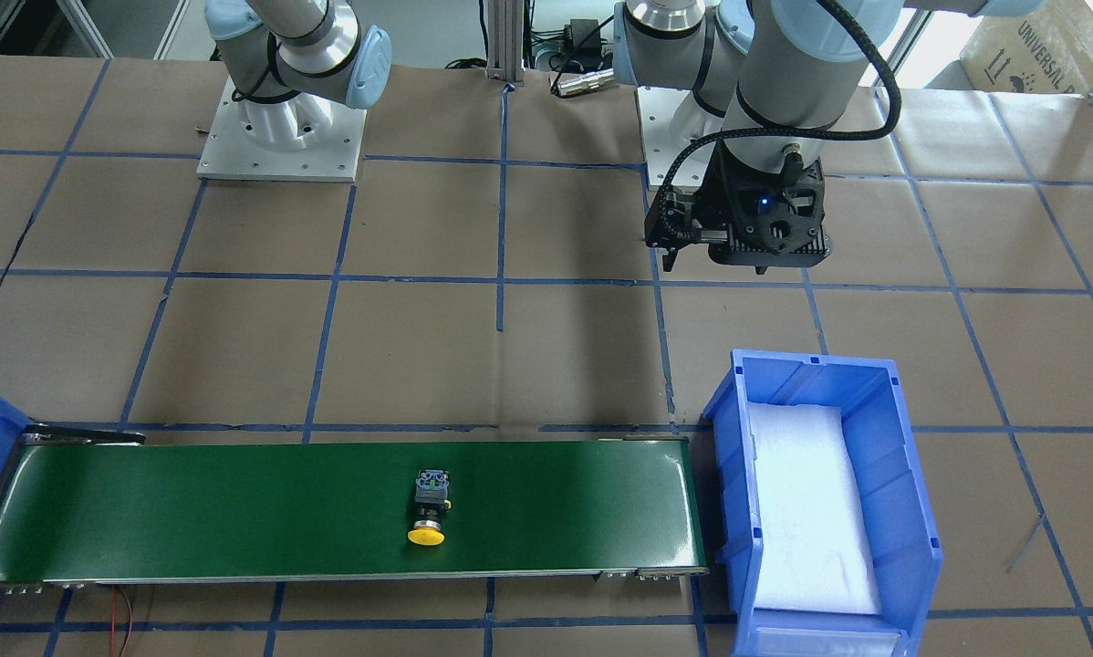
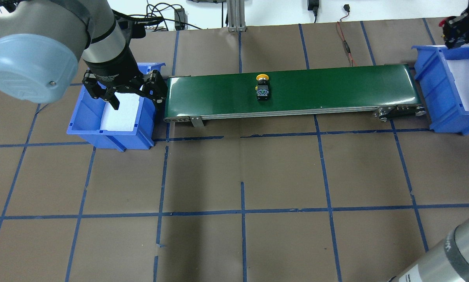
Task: Transport two buttons from left to right
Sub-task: 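Carry the red button into the far blue bin and release it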
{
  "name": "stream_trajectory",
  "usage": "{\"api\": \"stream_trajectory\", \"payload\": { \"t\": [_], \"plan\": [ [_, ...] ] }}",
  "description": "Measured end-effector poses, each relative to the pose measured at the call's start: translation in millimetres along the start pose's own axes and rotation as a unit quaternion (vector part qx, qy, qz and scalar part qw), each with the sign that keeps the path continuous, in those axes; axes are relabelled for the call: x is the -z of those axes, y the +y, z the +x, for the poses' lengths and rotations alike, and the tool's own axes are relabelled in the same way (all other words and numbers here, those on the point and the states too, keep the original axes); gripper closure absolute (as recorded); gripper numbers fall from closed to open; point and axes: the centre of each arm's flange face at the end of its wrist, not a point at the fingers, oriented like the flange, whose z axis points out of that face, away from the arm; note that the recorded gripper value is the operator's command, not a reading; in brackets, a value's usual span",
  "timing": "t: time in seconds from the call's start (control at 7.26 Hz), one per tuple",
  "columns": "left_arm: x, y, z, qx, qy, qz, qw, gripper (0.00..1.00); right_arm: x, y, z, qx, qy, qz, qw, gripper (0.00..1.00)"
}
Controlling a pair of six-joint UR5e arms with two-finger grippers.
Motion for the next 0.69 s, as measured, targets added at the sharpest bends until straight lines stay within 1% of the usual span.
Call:
{"api": "stream_trajectory", "payload": {
  "t": [0.14, 0.28, 0.69],
  "plan": [
    [0.1, 0.2, -0.1, 0.0, 0.0, 0.0, 1.0, 0.0, -16.7, 15.6, 34.8, 0.008, -0.01, -0.002, 0.9999, 0.93],
    [0.5, 0.4, -0.1, 0.0, 0.0, 0.001, 1.0, 0.0, -33.2, 23.0, 54.7, 0.013, -0.021, -0.001, 0.9997, 0.93],
    [1.3, 0.7, -1.4, -0.001, 0.0, 0.001, 1.0, 0.0, -80.2, 25.3, 79.3, 0.02, -0.034, -0.004, 0.9992, 0.93]
  ]
}}
